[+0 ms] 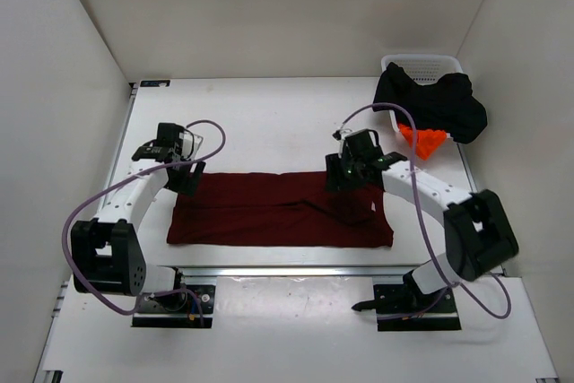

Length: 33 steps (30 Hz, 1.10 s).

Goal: Fold and stack the t-shirts
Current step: Fold the other side of the tshirt into a rectangle

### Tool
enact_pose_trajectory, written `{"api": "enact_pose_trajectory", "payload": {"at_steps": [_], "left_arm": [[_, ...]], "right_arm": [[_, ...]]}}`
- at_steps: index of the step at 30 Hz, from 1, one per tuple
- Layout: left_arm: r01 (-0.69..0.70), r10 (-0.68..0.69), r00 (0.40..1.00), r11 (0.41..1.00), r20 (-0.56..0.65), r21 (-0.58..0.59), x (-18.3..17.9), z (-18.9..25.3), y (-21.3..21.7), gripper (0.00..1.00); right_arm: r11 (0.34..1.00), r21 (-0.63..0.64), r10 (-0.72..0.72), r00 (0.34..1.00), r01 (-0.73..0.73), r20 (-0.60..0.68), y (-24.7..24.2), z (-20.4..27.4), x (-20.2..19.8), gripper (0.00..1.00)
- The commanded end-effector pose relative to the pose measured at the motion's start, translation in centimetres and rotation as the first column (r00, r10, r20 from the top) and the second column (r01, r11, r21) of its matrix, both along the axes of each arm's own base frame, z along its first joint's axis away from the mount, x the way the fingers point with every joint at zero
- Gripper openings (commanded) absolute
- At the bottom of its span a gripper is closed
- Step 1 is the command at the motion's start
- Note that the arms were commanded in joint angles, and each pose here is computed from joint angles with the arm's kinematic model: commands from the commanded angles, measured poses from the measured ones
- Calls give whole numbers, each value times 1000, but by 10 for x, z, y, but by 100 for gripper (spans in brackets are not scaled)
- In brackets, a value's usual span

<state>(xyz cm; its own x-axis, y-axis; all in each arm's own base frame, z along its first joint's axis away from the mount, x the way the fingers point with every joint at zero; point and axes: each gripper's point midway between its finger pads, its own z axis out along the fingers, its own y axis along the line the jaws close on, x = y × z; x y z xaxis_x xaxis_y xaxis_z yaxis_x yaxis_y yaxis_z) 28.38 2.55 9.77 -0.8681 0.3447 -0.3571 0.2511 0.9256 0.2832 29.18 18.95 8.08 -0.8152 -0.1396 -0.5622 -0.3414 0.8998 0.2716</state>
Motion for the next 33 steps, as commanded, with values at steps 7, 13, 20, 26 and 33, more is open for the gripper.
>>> {"api": "enact_pose_trajectory", "payload": {"at_steps": [7, 13, 20, 26, 33], "left_arm": [[-34, 34, 999, 999, -14, 26, -16, -7, 7, 91], [-39, 39, 999, 999, -18, 18, -12, -6, 5, 90], [-36, 36, 999, 999, -28, 24, -15, -10, 6, 91], [-32, 33, 999, 999, -35, 24, -16, -13, 4, 91], [-24, 25, 999, 999, -22, 32, -8, -10, 3, 90]], "right_arm": [[992, -57, 109, 994, -111, -29, 11, -27, 5, 49], [987, -3, 162, 984, -163, -70, 28, -39, -7, 36], [984, 12, 179, 984, -179, -6, 29, -15, -21, 9], [952, 98, 286, 956, -291, 59, 42, 0, -62, 3], [904, 87, 422, 906, -418, -35, 52, -27, -107, 28]]}}
